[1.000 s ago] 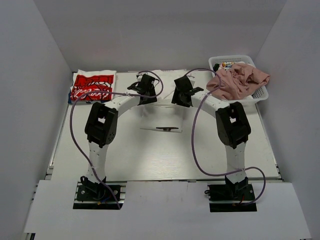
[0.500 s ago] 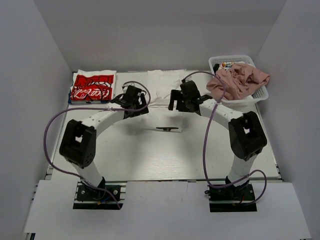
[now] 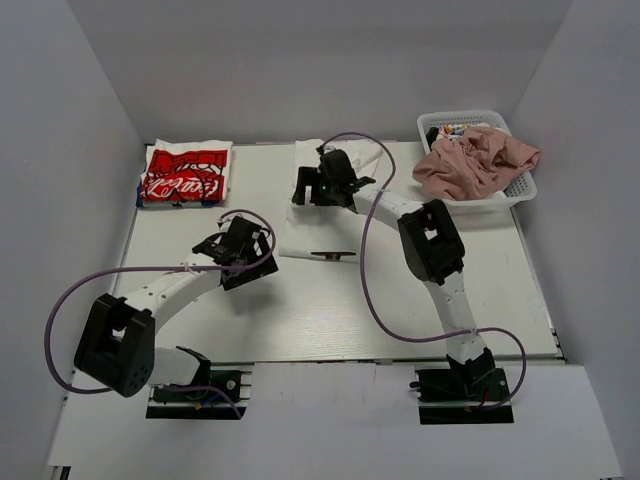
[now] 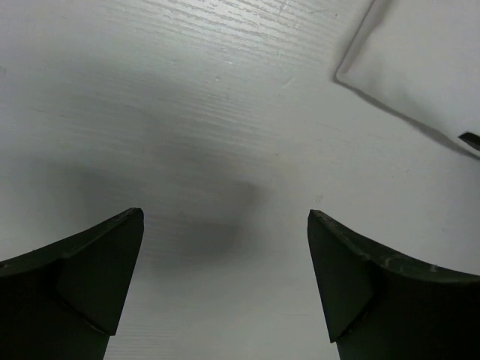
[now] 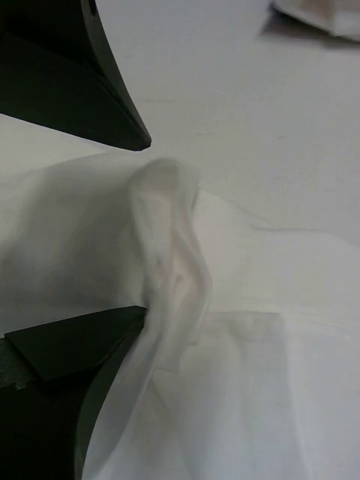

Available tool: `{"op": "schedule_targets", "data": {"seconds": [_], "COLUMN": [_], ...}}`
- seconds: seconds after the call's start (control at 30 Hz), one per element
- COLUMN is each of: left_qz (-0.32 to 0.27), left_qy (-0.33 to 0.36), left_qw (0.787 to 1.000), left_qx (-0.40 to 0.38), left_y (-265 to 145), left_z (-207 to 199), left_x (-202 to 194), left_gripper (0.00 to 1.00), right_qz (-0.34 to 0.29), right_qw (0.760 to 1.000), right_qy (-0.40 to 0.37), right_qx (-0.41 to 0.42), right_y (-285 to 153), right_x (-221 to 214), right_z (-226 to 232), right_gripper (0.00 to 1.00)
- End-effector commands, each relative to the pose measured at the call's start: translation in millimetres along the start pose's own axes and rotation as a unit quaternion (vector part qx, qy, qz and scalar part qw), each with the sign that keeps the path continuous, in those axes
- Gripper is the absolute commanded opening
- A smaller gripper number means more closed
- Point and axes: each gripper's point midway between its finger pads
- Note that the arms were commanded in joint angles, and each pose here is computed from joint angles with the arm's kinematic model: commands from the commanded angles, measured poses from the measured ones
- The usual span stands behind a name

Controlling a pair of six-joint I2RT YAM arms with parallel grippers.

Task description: Fold and stack the t-shirts

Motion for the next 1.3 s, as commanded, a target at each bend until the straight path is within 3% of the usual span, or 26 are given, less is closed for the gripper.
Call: {"op": "schedule_targets", "data": {"seconds": [0.0, 0.17, 0.2, 0.27, 0.3, 0.37, 0.4, 0.43, 0.53, 0.57, 0.77, 0.83, 0.87, 0.9, 1.17, 1.27], "left_qz": [-0.008, -0.017, -0.019, -0.036, -0.035, -0.056, -0.061, -0.075, -0.045, -0.036, 0.015, 0.024, 0.022, 0.032, 0.064, 0.073], "left_qy": [-0.012, -0.007, -0.006, -0.004, 0.003, 0.01, 0.015, 0.007, 0.002, 0.009, 0.014, 0.01, 0.006, 0.006, 0.021, 0.021], "left_qw": [1.0, 0.999, 1.0, 0.999, 0.999, 0.998, 0.998, 0.996, 0.997, 0.997, 0.997, 0.996, 0.995, 0.994, 0.992, 0.991], "left_qx": [-0.027, -0.028, -0.019, -0.019, -0.018, -0.021, -0.027, -0.041, -0.055, -0.062, -0.081, -0.086, -0.094, -0.103, -0.111, -0.108], "left_y": [-11, -11, -7, -6, -5, 2, 5, 8, 29, 35, 69, 74, 74, 74, 93, 102], "left_z": [-11, -18, -17, -26, -29, -40, -46, -57, -74, -79, -91, -89, -90, -92, -84, -84], "left_x": [3, 14, 16, 29, 31, 48, 52, 64, 72, 70, 66, 63, 67, 62, 39, 34], "left_gripper": [1.0, 1.0, 1.0, 1.0, 1.0, 1.0, 1.0, 1.0, 1.0, 1.0, 0.98, 0.91, 0.81, 0.77, 0.57, 0.39], "right_qz": [-0.119, -0.158, -0.171, -0.139, -0.152, -0.098, -0.153, -0.091, -0.123, -0.103, -0.042, -0.032, -0.022, -0.02, 0.013, 0.028], "right_qw": [0.992, 0.986, 0.984, 0.99, 0.988, 0.994, 0.987, 0.994, 0.99, 0.992, 0.996, 0.995, 0.995, 0.995, 0.992, 0.99], "right_qy": [0.019, 0.032, 0.031, 0.02, 0.01, 0.009, -0.002, 0.013, 0.053, 0.062, 0.081, 0.087, 0.092, 0.093, 0.128, 0.138], "right_qx": [-0.049, -0.042, -0.043, -0.027, -0.021, -0.049, -0.041, -0.058, -0.042, -0.048, -0.025, -0.023, -0.025, -0.025, -0.016, -0.018], "right_y": [4, 0, -14, -17, -47, -50, -97, -91, -152, -152, -174, -174, -172, -170, -145, -136], "right_x": [92, 119, 131, 108, 125, 68, 101, 32, 19, -12, -67, -77, -86, -89, -111, -121], "right_z": [-26, -42, -42, -40, -30, -43, -25, -42, -30, -38, -27, -29, -32, -32, -32, -35], "right_gripper": [0.9, 0.9, 0.9, 0.9, 0.9, 0.9, 0.9, 0.9, 0.9, 0.9, 0.9, 0.9, 0.9, 0.9, 0.9, 0.89]}}
Point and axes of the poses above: each gripper's point midway between its finger pads, its own y axis out along the fingers, its own z axis along the line the jaws close on, x = y × z, and after that the axes turned 10 degrees about -y, right-handed
